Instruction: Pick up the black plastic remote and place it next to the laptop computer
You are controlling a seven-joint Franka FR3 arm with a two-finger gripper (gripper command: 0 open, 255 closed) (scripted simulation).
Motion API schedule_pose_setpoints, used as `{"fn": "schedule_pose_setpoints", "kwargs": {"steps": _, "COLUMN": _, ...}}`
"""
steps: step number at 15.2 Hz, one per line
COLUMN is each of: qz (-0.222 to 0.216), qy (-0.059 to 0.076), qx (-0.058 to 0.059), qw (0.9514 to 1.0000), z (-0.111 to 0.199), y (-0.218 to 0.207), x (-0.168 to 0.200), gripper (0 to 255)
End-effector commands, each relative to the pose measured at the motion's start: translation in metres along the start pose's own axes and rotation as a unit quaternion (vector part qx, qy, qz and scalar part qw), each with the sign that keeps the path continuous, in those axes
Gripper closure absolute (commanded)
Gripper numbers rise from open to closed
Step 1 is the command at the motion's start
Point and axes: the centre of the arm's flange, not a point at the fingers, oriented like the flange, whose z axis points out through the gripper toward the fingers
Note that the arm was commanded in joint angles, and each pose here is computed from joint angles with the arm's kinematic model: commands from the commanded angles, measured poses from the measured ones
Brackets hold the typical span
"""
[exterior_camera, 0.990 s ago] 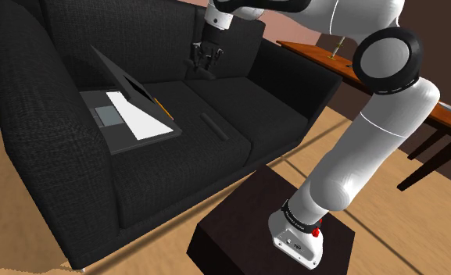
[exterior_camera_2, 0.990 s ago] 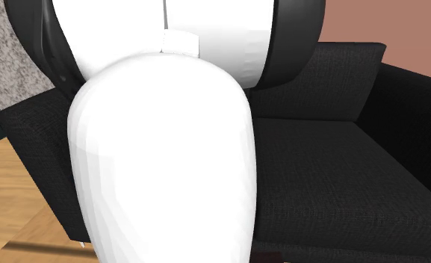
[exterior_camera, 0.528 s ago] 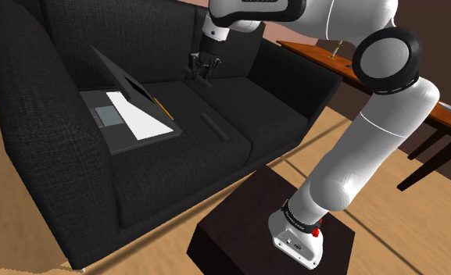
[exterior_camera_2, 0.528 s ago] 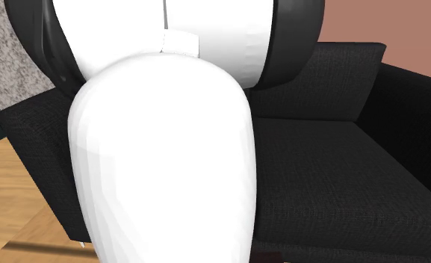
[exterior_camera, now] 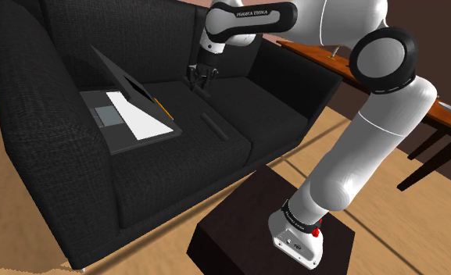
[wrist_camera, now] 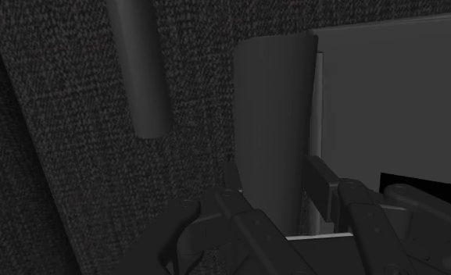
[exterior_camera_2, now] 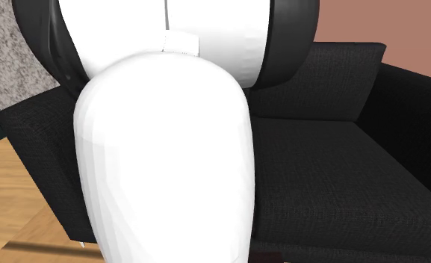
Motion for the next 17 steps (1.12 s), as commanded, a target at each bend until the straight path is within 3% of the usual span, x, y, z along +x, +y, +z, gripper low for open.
{"fn": "schedule_pose_setpoints", "kwargs": {"steps": 1, "qz": 0.000, "qy": 0.000, "qx": 0.000, "qw": 1.0000, "z": 0.010, "y": 0.001, "x": -0.001, "gripper": 255}}
{"fn": "schedule_pose_setpoints", "kwargs": {"steps": 17, "qz": 0.000, "qy": 0.000, "qx": 0.000, "qw": 1.0000, "z": 0.094, "y": 0.009, "x": -0.005, "gripper": 255}}
